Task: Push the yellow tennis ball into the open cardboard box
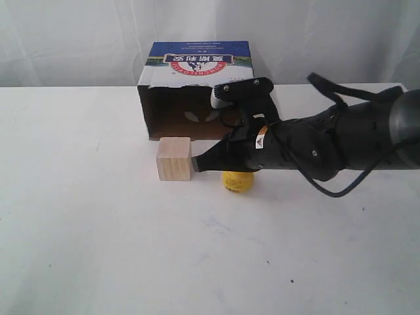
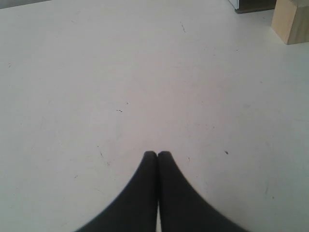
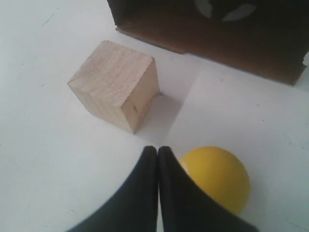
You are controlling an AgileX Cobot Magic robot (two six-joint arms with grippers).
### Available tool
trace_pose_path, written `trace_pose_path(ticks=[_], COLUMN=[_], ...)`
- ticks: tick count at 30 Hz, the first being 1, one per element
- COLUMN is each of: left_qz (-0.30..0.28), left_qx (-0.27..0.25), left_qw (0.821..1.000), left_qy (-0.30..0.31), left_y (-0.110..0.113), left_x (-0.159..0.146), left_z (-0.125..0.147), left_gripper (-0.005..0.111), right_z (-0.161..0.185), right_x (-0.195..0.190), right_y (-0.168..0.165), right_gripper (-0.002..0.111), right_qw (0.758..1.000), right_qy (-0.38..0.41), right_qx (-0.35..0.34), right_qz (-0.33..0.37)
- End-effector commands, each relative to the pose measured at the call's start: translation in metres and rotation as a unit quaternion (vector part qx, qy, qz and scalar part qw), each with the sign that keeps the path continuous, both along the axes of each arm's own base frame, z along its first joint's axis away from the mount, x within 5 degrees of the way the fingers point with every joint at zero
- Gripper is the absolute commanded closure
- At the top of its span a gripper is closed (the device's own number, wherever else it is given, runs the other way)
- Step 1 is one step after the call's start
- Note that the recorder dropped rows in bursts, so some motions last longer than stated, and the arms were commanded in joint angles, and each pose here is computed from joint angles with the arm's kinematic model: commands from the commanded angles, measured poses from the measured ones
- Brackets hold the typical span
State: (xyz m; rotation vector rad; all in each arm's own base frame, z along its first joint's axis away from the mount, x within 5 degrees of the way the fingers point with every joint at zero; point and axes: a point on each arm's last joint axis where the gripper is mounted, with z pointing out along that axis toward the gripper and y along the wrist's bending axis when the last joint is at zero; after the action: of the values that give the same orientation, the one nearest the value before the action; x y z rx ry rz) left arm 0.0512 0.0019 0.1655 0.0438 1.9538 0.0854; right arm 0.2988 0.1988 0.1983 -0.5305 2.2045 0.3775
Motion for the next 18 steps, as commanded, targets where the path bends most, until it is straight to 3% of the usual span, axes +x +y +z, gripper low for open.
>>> trace_pose_path(ticks=[1,6,15,18], left_qz=[-0.002,-0.002,-0.002,-0.002], left_qx=[-0.001,-0.001,-0.001,-0.001], left_qw=[1.000,1.000,1.000,1.000], left_qy=[-0.002,-0.002,-0.002,-0.002], left_y=[0.000,0.000,0.000,0.000], left_x=[0.000,0.000,0.000,0.000], left_z=[-0.001,-0.001,-0.001,-0.001], left_gripper=[0.107,0.107,0.107,0.107], right_z=[0.003,-0.009,-0.032,-0.046], right_x=[-0.004,0.012,0.064,0.075], right_y=[-0.008,-0.011,-0.056,-0.056], right_gripper=[0.108,0.108,0.108,0.108], right_qw=[0.999,1.000,0.989,0.988], right_qy=[0.025,-0.013,-0.104,-0.089], right_qx=[-0.023,-0.026,0.049,0.066], right_qz=[-0.003,0.002,-0.088,-0.106])
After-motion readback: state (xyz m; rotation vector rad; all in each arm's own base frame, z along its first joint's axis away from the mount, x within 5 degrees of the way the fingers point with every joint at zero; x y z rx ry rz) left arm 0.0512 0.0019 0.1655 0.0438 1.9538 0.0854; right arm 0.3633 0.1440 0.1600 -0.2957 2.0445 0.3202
